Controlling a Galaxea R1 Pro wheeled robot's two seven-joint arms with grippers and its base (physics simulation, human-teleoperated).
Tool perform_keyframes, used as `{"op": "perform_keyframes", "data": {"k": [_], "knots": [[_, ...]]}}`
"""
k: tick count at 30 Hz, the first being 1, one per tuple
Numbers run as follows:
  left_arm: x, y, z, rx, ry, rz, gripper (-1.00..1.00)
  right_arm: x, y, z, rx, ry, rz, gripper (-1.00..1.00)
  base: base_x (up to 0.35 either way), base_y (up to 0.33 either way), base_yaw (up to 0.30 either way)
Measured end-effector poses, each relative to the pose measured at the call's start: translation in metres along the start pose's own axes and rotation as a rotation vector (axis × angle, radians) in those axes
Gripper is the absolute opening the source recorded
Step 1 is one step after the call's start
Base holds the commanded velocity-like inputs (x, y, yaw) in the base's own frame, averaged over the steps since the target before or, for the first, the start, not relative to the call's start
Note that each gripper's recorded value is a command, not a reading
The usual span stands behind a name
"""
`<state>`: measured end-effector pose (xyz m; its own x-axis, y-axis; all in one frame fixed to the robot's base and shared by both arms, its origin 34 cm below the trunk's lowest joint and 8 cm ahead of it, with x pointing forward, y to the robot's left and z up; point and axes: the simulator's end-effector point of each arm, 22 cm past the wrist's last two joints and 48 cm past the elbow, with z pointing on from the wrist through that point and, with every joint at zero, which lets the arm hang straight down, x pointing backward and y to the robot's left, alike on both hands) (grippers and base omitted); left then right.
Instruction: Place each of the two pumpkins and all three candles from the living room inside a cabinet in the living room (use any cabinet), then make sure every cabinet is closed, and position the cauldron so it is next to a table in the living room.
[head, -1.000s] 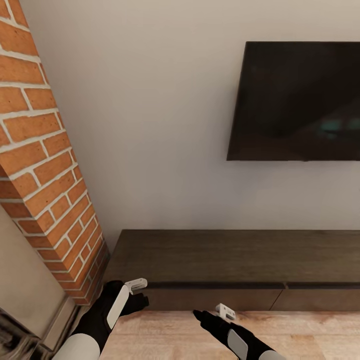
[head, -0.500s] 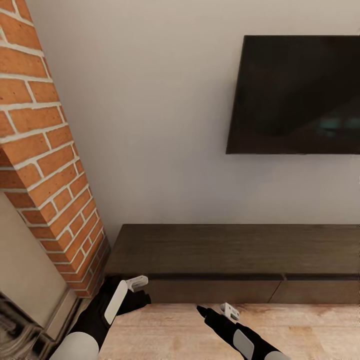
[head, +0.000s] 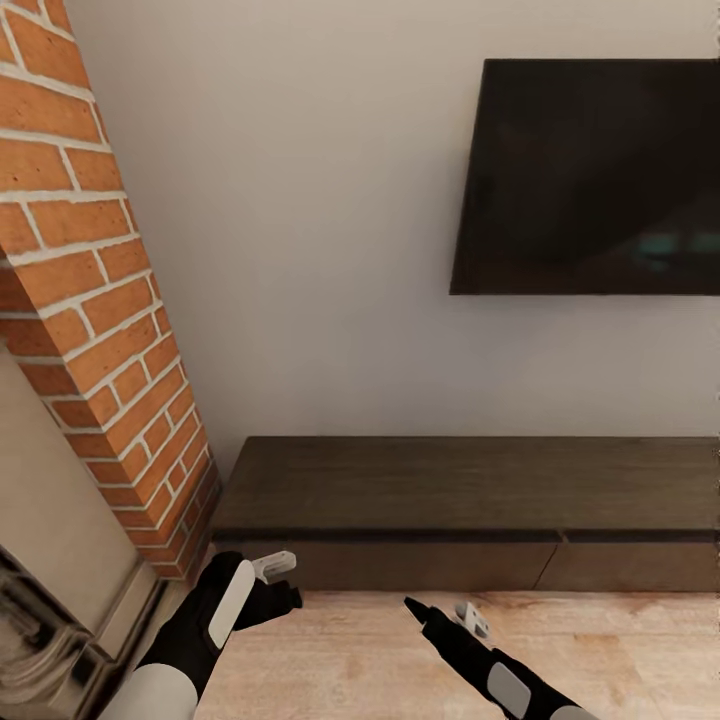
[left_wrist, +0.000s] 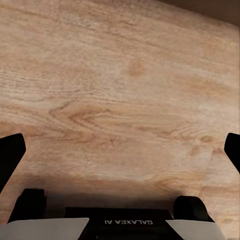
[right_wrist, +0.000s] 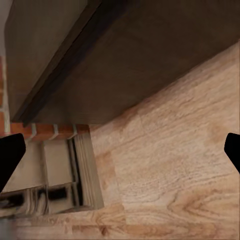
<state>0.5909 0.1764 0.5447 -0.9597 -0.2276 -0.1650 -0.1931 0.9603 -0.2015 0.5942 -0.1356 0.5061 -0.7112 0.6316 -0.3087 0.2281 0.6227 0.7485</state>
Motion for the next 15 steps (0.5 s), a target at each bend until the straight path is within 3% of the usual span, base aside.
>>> {"op": "perform_keyframes", "data": {"k": [5,11,15], "knots": [[0.003,0.001,0.009,0.001,0.000,0.000,1.00,-0.010,-0.004,0.001,-0.035,-0.046,0.009,1.00,-0.046,0.000,0.000],[0.006,0.005,0.020,0.000,0.000,0.000,1.00,-0.036,-0.013,0.003,-0.029,-0.187,-0.066,1.00,-0.006,0.000,0.000],[0.009,0.006,0.027,0.001,0.000,0.000,1.00,-0.035,-0.017,0.007,-0.037,-0.196,-0.065,1.00,-0.001,0.000,0.000]]}}
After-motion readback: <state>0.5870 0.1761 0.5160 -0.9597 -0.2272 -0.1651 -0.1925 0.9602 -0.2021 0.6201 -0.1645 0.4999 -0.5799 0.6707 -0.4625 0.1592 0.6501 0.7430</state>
